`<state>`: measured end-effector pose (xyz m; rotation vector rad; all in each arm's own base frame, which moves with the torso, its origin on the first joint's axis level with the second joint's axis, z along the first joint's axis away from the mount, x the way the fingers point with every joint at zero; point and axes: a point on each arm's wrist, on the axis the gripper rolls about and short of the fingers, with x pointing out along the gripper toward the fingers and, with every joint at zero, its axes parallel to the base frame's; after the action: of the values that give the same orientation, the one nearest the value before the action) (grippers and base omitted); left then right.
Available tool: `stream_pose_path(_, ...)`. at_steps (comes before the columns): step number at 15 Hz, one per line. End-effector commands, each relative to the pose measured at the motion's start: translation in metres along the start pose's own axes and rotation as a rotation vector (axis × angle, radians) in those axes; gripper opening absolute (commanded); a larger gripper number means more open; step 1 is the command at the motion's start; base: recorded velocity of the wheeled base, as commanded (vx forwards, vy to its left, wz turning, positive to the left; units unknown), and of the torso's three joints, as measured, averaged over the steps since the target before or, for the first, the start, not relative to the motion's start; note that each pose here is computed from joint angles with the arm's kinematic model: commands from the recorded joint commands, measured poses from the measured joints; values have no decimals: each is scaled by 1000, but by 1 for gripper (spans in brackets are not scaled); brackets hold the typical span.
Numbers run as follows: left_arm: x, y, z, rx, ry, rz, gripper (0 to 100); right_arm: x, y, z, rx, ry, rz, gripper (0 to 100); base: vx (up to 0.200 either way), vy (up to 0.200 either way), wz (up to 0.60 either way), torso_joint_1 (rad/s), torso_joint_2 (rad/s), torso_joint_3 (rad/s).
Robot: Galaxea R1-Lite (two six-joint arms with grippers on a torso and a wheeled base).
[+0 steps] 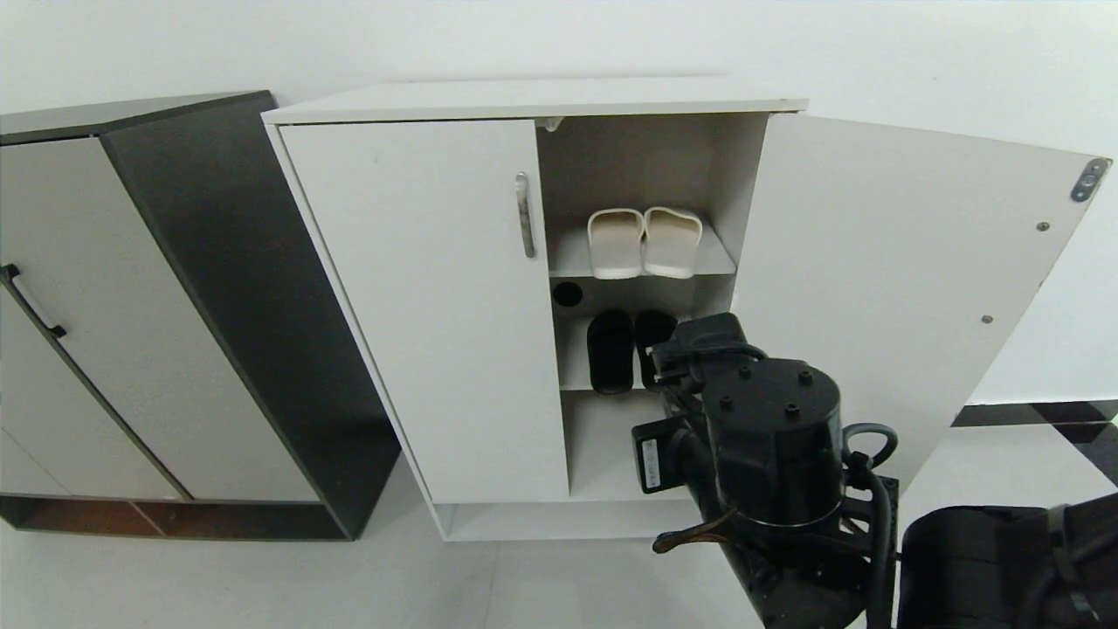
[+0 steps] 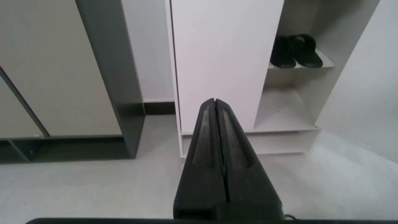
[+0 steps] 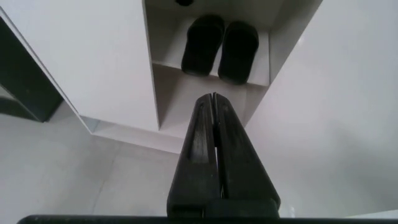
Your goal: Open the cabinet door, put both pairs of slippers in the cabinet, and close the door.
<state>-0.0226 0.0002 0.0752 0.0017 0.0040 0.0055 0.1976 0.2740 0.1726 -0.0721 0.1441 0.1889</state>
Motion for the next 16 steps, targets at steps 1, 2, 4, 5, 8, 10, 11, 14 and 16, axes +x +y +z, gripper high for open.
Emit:
stream_pose_path(1,0,0,0,0,-3,1,0,0,0,0,-1,1,-2,0,0,0,0,36,-271,-369)
stream_pose_path(2,0,0,0,0,-3,-1,0,0,0,0,-1,1,-2,0,0,0,0,66,-535,-373)
stream_pose_path(4,0,0,0,0,-3,1,0,0,-1,-1,-2,2,-2,0,0,0,0,41,-549,-361)
stream_pose_path(5,0,0,0,0,-3,1,0,0,-1,-2,-4,4,-4,0,0,0,0,105,-496,-354)
stream_pose_path(8,0,0,0,0,-3,1,0,0,-1,-3,-7,7,-2,0,0,0,0,126,-465,-347)
stream_pose_path(10,0,0,0,0,-3,-1,0,0,-1,-3,-7,7,-2,0,0,0,0,134,-466,-332)
stream_pose_path(11,0,0,0,0,-3,1,0,0,-1,-3,-7,7,-2,0,0,0,0,124,-471,-320)
stream_pose_path(14,0,0,0,0,-3,1,0,0,-1,-3,-6,7,-2,0,0,0,0,165,-482,-313)
stream_pose_path(16,0,0,0,0,-3,1,0,0,-1,-3,-2,7,-2,0,0,0,0,181,-493,-315)
